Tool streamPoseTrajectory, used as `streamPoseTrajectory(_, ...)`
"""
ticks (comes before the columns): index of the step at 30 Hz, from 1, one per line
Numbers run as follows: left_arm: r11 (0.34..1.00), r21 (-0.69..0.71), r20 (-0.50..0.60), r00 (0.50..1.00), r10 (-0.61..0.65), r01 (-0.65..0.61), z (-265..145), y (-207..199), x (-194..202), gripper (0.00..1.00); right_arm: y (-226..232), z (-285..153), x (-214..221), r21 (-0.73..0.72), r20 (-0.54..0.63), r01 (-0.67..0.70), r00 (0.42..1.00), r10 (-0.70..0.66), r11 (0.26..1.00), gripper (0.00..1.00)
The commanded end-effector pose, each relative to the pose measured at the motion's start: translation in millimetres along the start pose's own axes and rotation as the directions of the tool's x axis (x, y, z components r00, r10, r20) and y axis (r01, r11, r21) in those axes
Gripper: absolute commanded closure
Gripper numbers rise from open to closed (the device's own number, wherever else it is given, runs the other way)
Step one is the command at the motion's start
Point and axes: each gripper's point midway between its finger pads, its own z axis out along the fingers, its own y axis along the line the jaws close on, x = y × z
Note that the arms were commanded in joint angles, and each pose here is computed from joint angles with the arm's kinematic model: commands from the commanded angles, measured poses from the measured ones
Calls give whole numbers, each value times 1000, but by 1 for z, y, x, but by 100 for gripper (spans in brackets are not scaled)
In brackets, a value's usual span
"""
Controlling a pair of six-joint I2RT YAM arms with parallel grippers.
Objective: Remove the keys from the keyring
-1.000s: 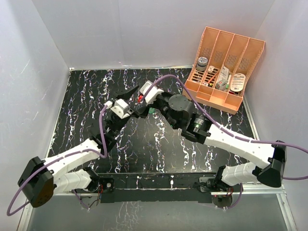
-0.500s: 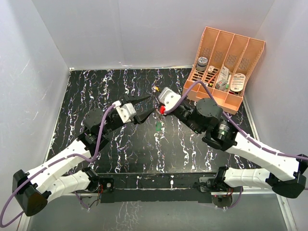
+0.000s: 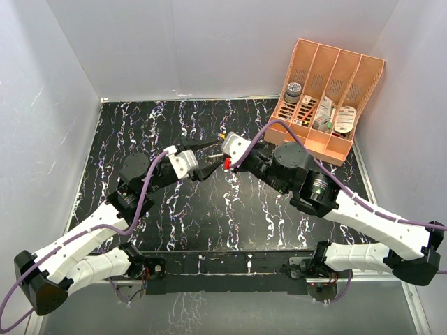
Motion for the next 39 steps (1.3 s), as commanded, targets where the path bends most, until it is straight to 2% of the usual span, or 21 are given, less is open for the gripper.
streamPoseTrajectory(1,1000,7,0,1000,2,-2,-3,2,-9,47,-18,-2,-28,55,97,-37,995,31,998,100)
streamPoseTrajectory(10,998,-68,-10,1000,12,-13,-2,12,4,49,-17,2,-33,45,116,-31,993,26,999,100)
streamPoseTrajectory(15,987,-159,22,999,24,-20,-7,26,3,55,-17,-1,-34,40,124,-33,992,28,999,100)
streamPoseTrajectory(19,978,-207,4,1000,-10,11,-8,40,13,59,-15,-2,-35,34,131,-35,991,30,999,100)
streamPoseTrajectory(23,970,-235,40,998,-48,56,-10,50,12,60,-14,-1,-33,34,130,-35,991,30,999,100)
streamPoseTrajectory(26,972,-225,67,996,-59,73,-9,52,7,59,-14,-1,-33,36,128,-35,991,30,999,100)
streamPoseTrajectory(34,988,-104,49,993,-106,111,4,33,15,59,-14,1,-33,40,134,-36,990,31,999,100)
streamPoseTrajectory(39,990,-73,88,989,-117,124,1,26,8,59,-14,2,-33,43,131,-36,991,31,998,100)
